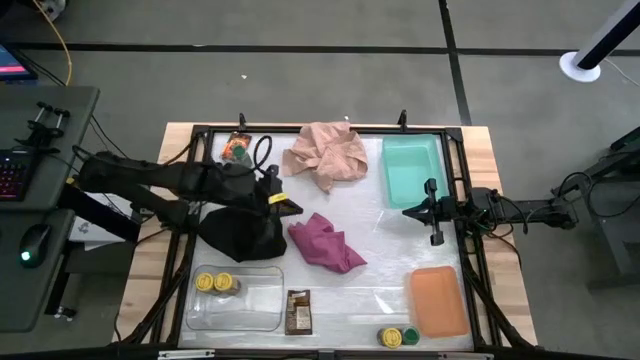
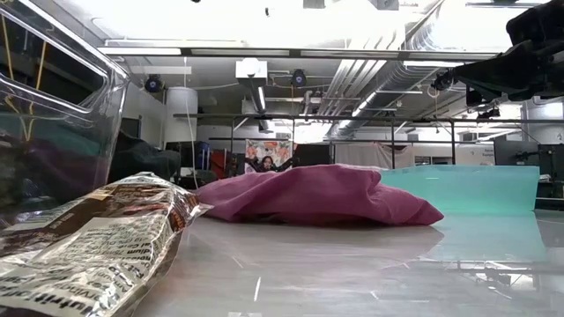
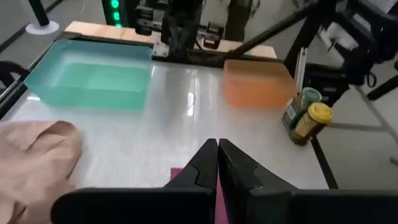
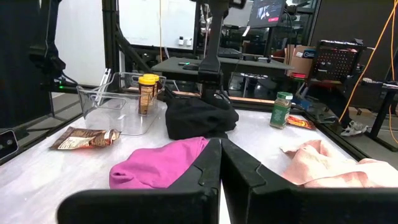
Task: Sort spices by type
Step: Put the yellow seasoning bottle into the transparent bin
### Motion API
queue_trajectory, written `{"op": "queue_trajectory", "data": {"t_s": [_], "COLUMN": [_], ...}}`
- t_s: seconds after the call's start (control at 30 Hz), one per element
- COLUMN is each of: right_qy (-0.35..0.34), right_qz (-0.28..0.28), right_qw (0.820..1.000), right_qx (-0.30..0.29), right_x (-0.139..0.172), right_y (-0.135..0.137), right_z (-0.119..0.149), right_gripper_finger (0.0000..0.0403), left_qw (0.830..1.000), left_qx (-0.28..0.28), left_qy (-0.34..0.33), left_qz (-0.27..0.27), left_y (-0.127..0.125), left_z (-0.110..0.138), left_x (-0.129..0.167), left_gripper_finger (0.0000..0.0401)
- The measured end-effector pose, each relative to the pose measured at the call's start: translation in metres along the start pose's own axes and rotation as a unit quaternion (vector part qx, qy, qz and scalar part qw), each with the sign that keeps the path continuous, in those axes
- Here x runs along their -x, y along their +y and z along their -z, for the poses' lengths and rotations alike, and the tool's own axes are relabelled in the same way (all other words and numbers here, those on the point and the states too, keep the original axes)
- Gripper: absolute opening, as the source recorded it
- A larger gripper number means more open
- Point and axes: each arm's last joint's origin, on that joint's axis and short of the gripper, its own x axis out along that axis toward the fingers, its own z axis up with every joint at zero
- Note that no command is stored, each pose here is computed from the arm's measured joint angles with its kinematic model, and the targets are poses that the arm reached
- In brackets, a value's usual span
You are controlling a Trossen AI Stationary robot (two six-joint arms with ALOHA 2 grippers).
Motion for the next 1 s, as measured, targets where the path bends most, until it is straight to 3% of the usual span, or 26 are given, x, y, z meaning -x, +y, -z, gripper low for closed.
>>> {"op": "queue_trajectory", "data": {"t_s": [0.23,0.4,0.5,0.6,0.7,0.87,1.0], "right_qy": [0.000,0.000,0.000,0.000,0.000,-0.001,0.003], "right_qz": [0.000,0.000,0.000,0.000,0.000,0.035,0.034], "right_qw": [1.000,1.000,1.000,1.000,1.000,0.993,0.991], "right_qx": [0.000,0.000,0.000,0.000,0.001,0.117,0.133], "right_x": [0.000,0.000,0.000,0.000,0.000,0.000,0.000], "right_y": [0.000,0.000,0.000,0.000,0.000,-0.002,-0.002], "right_z": [0.000,0.000,0.000,0.000,0.000,-0.001,-0.001], "right_gripper_finger": [0.0001,0.0001,0.0001,0.0001,0.0001,0.0001,0.0001], "left_qw": [0.998,0.994,0.987,0.975,0.967,0.954,0.938], "left_qx": [-0.019,-0.017,0.019,0.047,0.075,0.121,0.156], "left_qy": [0.006,-0.065,-0.110,-0.155,-0.186,-0.252,-0.299], "left_qz": [0.057,0.085,0.116,0.154,0.159,0.112,0.084], "left_y": [0.007,0.010,0.013,0.017,0.019,0.021,0.016], "left_z": [0.036,0.037,0.032,0.020,0.011,-0.006,-0.016], "left_x": [-0.040,-0.073,-0.085,-0.081,-0.069,-0.039,-0.011], "left_gripper_finger": [0.0000,0.0000,0.0000,0.0000,0.0000,0.0000,0.0000]}}
